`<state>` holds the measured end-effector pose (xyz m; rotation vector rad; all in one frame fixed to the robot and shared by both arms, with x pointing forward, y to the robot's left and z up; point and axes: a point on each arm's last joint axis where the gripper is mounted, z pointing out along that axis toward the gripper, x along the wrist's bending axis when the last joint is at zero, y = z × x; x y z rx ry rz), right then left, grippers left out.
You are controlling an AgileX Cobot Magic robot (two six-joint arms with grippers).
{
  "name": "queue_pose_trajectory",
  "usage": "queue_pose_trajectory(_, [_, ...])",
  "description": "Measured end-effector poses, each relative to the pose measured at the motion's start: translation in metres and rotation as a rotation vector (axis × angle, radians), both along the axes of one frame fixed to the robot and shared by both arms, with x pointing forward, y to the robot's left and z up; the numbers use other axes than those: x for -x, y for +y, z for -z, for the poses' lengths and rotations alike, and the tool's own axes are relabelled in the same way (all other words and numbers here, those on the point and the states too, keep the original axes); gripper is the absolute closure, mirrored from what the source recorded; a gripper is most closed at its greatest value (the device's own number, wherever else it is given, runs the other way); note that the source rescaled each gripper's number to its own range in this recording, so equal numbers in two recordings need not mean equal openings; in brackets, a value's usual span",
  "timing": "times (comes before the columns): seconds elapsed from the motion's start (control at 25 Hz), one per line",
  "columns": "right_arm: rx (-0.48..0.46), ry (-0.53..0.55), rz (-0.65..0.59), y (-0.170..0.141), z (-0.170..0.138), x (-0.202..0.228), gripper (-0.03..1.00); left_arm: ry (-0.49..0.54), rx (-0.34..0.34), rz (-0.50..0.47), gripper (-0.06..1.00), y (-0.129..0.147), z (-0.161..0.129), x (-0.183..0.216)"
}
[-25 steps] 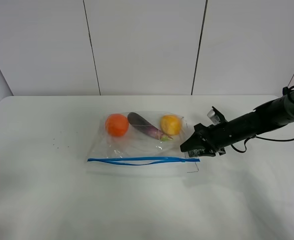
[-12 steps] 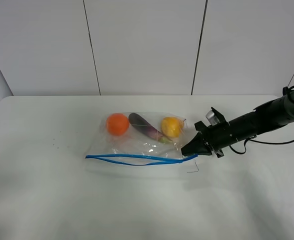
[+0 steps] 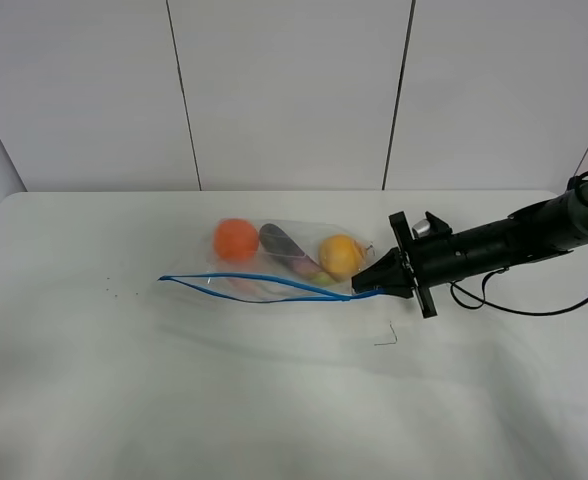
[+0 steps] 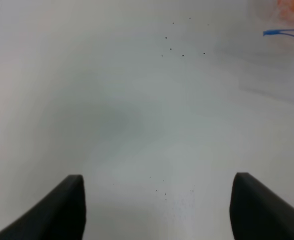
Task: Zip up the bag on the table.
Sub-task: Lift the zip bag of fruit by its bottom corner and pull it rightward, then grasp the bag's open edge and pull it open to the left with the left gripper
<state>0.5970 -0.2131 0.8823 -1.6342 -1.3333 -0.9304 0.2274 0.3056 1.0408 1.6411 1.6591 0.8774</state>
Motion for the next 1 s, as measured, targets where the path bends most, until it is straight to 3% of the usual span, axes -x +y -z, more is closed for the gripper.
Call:
queue_pose_trajectory(0.28, [-0.072, 0.104, 0.128, 0.001, -0.005, -0.007, 0.97, 0.0, 0.0, 0.0, 0.04, 0.0, 0.0, 0.0])
queue_pose_trajectory(1.0, [-0.102, 0.126, 0.123, 0.021, -0.008, -0.006, 0.97, 0.0, 0.0, 0.0, 0.04, 0.0, 0.0, 0.0])
